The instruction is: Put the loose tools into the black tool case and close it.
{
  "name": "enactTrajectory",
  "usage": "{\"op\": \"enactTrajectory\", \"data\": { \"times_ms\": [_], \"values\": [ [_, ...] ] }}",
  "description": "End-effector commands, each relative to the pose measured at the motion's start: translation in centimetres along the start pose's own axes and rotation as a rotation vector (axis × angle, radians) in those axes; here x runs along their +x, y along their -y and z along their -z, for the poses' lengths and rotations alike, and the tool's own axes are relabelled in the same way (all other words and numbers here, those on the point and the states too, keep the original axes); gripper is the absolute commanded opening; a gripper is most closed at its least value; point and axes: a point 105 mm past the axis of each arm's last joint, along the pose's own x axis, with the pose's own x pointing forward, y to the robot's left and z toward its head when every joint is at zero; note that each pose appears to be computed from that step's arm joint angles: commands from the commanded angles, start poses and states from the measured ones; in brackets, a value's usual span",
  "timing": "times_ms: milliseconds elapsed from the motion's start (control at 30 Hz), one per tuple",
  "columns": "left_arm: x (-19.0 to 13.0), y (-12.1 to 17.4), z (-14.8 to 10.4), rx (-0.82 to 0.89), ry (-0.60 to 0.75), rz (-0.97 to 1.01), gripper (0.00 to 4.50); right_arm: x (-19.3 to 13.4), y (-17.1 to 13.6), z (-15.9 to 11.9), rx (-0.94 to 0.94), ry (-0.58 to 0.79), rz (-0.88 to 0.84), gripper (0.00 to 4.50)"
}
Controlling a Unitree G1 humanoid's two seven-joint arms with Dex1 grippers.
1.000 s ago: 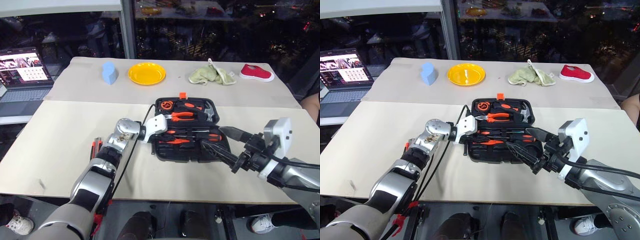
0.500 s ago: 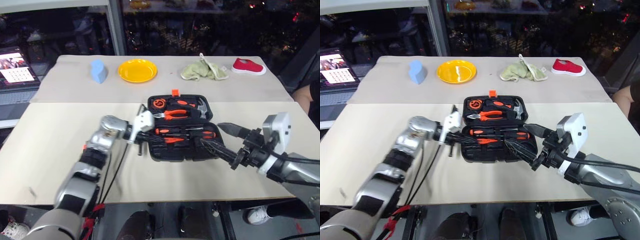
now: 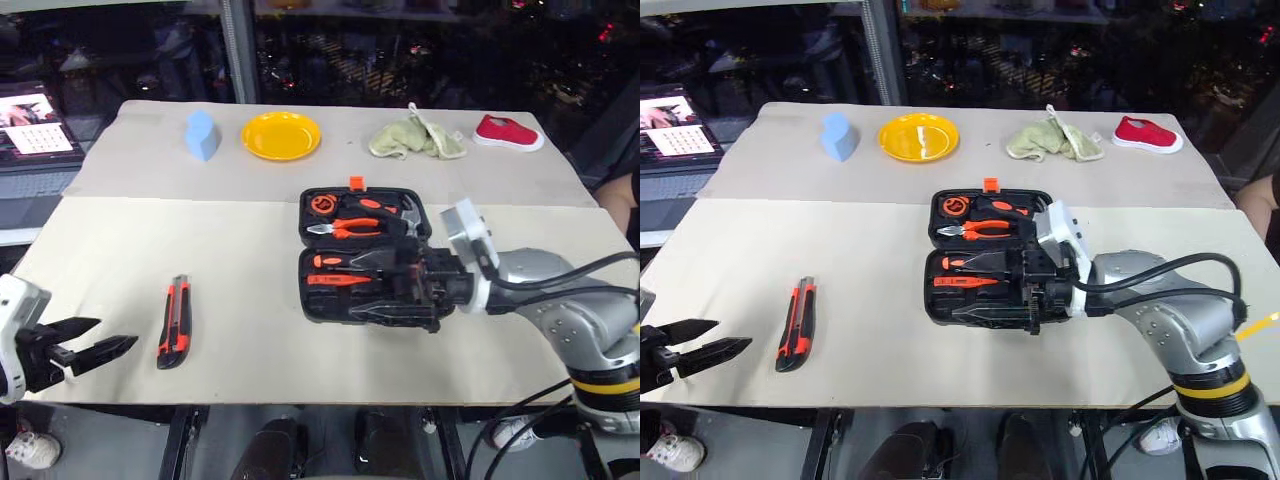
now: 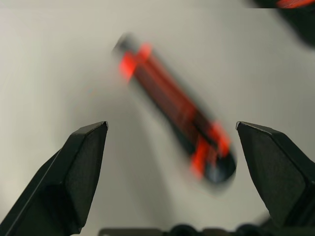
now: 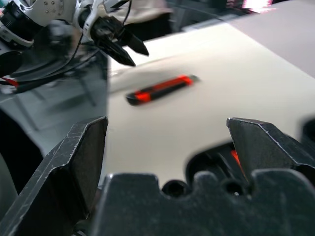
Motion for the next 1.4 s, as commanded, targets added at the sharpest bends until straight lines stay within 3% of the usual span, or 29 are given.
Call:
{"op": "enactTrajectory", "data": {
  "times_ms": [33, 333, 667, 800, 967, 1100, 1267, 1400],
  "values": [
    [1.1, -0.1, 0.2, -0.035, -0.09, -0.038, 4.49, -0.4, 0.0, -0.8, -0.052, 0.033, 0.048, 4.5],
    [4.9, -0.8, 0.2, -0.058, -0.268, -0.109, 4.49, -0.2, -0.6, 0.0, -0.054, 0.068, 0.167, 4.5],
    [6.9, -0.2, 2.4, -0.097, -0.396, -0.127, 4.49, -0.5, -0.6, -0.1, -0.07, 0.087, 0.235, 4.5],
    [7.5, -0.1, 3.0, -0.125, -0.404, -0.127, 3.51, -1.0, -0.3, -0.2, -0.072, 0.084, 0.263, 4.5],
    [7.7, -0.4, 3.3, -0.16, -0.398, -0.137, 1.71, -1.4, -0.5, -0.6, -0.08, 0.08, 0.269, 4.5],
    [7.6, -1.2, 3.4, -0.179, -0.383, -0.169, 1.61, -1.7, -0.6, -0.7, -0.07, 0.083, 0.28, 4.5],
    [7.9, -1.7, -1.1, -0.021, -0.241, -0.141, 1.61, -2.1, -1.1, -0.7, -0.065, 0.064, 0.291, 4.5],
    [8.6, 0.7, -6.4, 0.281, -0.115, 0.049, 1.61, -2.8, -1.2, -0.4, -0.055, 0.041, 0.325, 4.5]
  ]
}}
